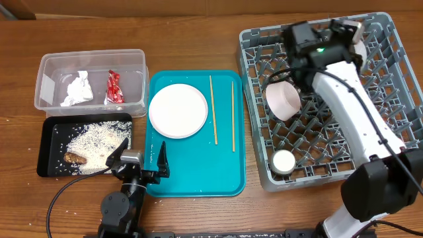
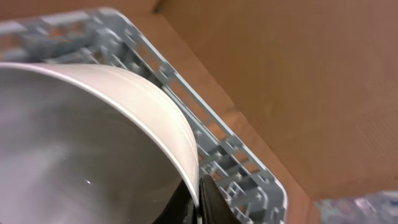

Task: Sort waste into correct bins and load items into the dishwasher
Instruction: 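Place the white bowl into the dish rack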

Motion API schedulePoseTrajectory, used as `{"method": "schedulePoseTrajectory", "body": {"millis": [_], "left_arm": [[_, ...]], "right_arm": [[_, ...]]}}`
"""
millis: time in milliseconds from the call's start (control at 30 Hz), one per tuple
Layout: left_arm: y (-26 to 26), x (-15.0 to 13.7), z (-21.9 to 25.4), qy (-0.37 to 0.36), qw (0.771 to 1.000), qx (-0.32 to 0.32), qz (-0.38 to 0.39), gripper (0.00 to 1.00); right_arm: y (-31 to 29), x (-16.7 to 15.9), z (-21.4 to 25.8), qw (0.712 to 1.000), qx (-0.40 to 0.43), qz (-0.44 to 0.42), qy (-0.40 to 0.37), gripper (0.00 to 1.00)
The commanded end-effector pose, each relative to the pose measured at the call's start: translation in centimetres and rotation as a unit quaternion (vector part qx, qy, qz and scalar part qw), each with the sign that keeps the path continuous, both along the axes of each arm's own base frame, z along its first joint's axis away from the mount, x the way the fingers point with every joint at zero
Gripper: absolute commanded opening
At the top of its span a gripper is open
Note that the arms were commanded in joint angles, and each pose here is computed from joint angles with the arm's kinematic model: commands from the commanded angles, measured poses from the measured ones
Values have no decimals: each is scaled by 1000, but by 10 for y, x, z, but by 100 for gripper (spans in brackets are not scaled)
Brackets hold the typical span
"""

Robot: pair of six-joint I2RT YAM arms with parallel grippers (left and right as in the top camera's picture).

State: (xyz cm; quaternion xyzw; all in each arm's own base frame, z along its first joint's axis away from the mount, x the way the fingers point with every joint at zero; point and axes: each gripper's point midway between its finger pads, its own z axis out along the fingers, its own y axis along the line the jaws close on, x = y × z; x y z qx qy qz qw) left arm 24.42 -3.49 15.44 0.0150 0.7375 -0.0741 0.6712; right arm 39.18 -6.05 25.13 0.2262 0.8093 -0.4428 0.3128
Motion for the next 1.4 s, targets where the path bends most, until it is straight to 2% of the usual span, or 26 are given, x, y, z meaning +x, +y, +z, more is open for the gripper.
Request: {"method": "schedulePoseTrajectory", "body": {"millis": [0,200,433,700,967,1033,1200,1367], "left_arm": [[0,0,-1,-2,1000,13,-1,100],[0,0,-1,-2,1000,12,-2,100],[0,0,-1,-2,1000,13,-1,100],[0,0,-1,-2,1000,13,-1,100],[0,0,-1,-2,1000,13,-1,100],[0,0,-1,-2,1000,13,-1,100],[0,0,-1,-2,1000,12,-1,100],[0,0,-1,-2,1000,13,-1,100]], "right_arm": [[-7,-3,-37,999,26,-13,42,4],[-19,-6,-40,998,-35,-25,53,4],[-11,-7,-60,997,14,-19,71,4],[27,-8,-84,989,-11,31,142,4],[51,-16,-74,983,-52,66,162,8],[56,-17,-68,984,-66,69,152,4],[45,-12,-37,982,-148,58,104,4],[24,-15,-51,988,-103,22,110,4]]}}
